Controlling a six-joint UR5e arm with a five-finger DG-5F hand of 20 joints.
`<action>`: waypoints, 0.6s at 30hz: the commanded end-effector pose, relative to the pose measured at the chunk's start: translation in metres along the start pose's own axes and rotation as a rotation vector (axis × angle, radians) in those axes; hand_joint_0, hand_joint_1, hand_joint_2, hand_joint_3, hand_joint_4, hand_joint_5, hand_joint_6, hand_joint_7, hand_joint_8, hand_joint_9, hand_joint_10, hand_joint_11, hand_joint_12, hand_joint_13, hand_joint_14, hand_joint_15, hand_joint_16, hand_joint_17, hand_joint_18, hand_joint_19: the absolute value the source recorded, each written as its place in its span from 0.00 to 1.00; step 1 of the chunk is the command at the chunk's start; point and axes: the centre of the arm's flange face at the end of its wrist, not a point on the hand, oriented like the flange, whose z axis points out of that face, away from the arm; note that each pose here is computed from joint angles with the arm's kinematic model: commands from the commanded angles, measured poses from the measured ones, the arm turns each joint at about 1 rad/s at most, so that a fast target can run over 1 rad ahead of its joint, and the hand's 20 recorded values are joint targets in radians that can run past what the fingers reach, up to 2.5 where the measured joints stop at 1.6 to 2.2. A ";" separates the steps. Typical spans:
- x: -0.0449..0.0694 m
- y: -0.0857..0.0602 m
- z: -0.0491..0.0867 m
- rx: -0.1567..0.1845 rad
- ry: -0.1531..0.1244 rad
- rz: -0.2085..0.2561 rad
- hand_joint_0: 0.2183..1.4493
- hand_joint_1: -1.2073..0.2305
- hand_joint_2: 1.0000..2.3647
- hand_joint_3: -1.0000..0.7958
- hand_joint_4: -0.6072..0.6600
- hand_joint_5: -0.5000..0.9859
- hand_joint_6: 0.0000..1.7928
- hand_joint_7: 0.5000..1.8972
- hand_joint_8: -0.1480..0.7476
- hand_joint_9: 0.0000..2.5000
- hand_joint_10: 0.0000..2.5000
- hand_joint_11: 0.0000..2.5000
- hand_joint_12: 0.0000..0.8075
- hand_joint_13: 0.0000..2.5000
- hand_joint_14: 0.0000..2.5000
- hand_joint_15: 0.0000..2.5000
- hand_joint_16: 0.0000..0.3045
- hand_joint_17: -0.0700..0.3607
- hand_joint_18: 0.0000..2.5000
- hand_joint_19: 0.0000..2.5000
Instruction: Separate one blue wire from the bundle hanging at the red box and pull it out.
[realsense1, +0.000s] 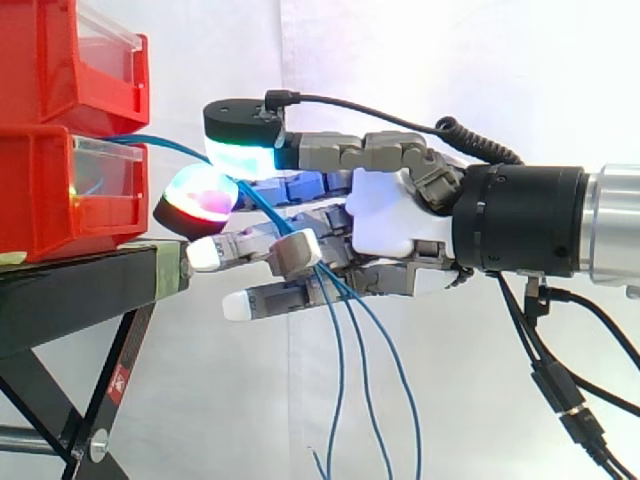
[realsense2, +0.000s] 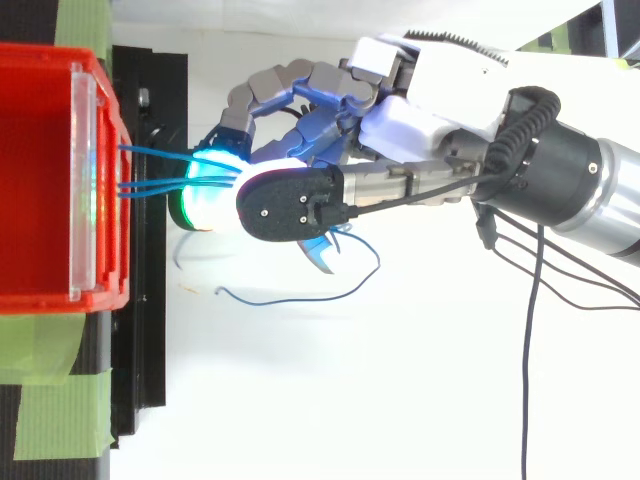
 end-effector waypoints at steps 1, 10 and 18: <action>0.000 0.003 0.000 -0.004 0.000 0.000 0.31 0.41 0.00 0.54 0.68 0.23 0.51 0.29 0.67 0.35 0.00 0.19 0.64 0.64 0.01 0.46 0.21 0.50 0.34 0.11; -0.005 0.012 -0.003 0.011 -0.003 -0.016 0.31 0.41 0.00 0.53 0.68 0.23 0.51 0.29 0.66 0.36 0.00 0.22 0.58 0.65 0.00 0.53 0.21 0.50 0.37 0.15; -0.008 0.012 -0.005 0.029 -0.002 -0.022 0.31 0.41 0.01 0.53 0.68 0.22 0.51 0.29 0.66 0.37 0.00 0.22 0.57 0.66 0.00 0.54 0.21 0.50 0.37 0.16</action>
